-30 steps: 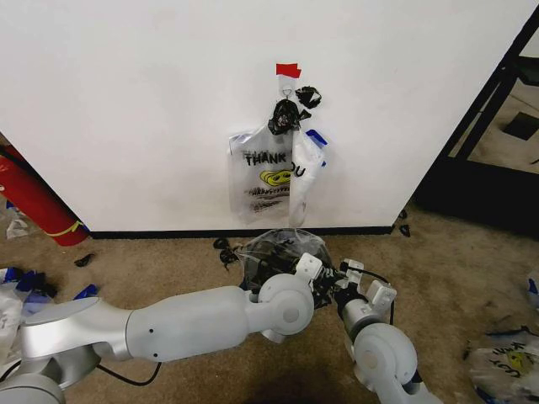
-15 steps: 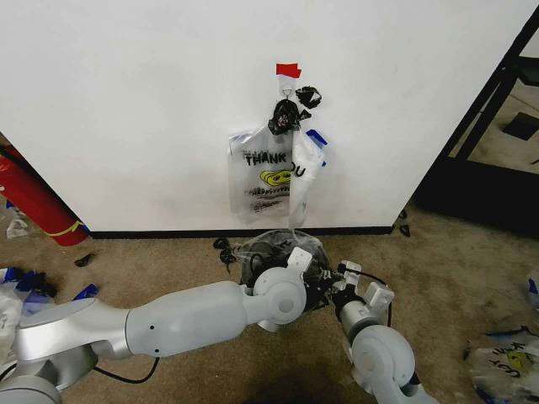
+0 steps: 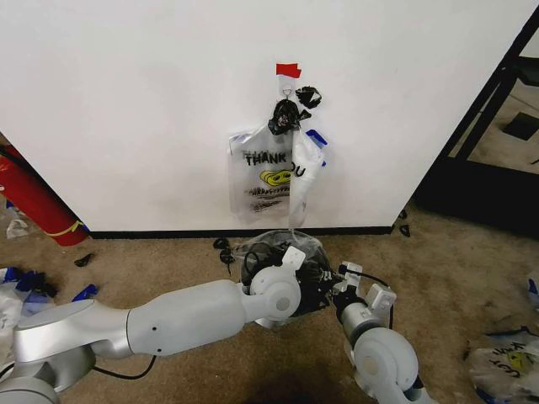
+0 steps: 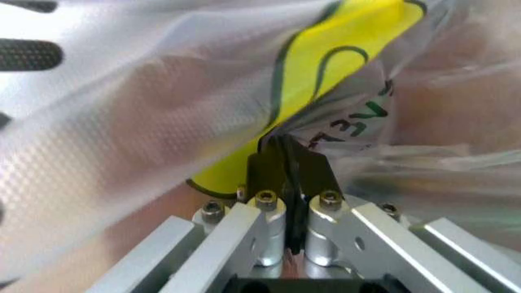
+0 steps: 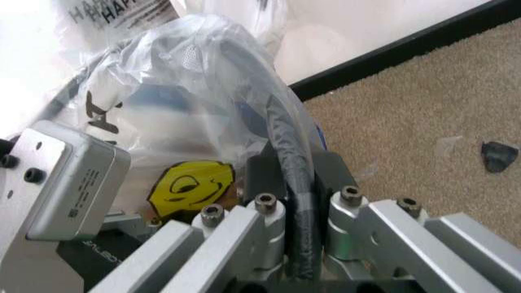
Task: Pick up the garbage bag from the wall and place it over the trash bin.
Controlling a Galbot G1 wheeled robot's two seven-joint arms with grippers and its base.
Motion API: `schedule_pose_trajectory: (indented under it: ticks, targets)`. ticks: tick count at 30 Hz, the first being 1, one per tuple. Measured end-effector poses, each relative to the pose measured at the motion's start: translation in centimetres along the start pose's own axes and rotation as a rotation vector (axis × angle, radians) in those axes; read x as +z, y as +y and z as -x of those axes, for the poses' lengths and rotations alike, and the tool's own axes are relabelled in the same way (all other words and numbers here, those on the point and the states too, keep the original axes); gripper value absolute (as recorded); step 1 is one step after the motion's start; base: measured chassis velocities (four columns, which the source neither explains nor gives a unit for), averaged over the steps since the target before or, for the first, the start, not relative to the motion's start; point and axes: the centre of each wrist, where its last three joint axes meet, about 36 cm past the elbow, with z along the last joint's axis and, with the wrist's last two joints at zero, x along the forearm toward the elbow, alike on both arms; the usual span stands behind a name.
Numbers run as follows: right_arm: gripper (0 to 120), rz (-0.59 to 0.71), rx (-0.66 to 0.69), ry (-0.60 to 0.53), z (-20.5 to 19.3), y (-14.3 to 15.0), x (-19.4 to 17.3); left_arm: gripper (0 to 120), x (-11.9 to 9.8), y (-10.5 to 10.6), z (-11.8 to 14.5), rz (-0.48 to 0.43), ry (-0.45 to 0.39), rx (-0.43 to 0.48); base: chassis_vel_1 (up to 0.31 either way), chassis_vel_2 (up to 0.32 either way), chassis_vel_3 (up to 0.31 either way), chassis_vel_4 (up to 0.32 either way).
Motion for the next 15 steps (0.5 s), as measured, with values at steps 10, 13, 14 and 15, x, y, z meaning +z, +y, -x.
schedule_pose_trajectory:
  ticks: [10,13,14,15]
  targets:
    - [1,-0.001,0.005,0.006,0.3,-0.2,0.3,0,0.6,0.5,0.4,0.001,-0.016,-0.009,0.000,0.000,0.000,0.000]
    - [1,-0.001,0.013,0.005,0.5,-0.4,0.4,0,0.6,0.8,-1.1,-0.005,-0.044,0.023,0.000,0.000,0.000,0.000]
    - [1,-0.001,0.017,0.004,0.7,-0.6,0.4,0,0.7,0.9,-1.7,-0.005,-0.053,0.035,0.000,0.000,0.000,0.000]
    - [1,-0.001,0.023,0.000,0.9,-0.8,0.3,0,0.8,0.9,-2.2,-0.005,-0.059,0.045,0.000,0.000,0.000,0.000]
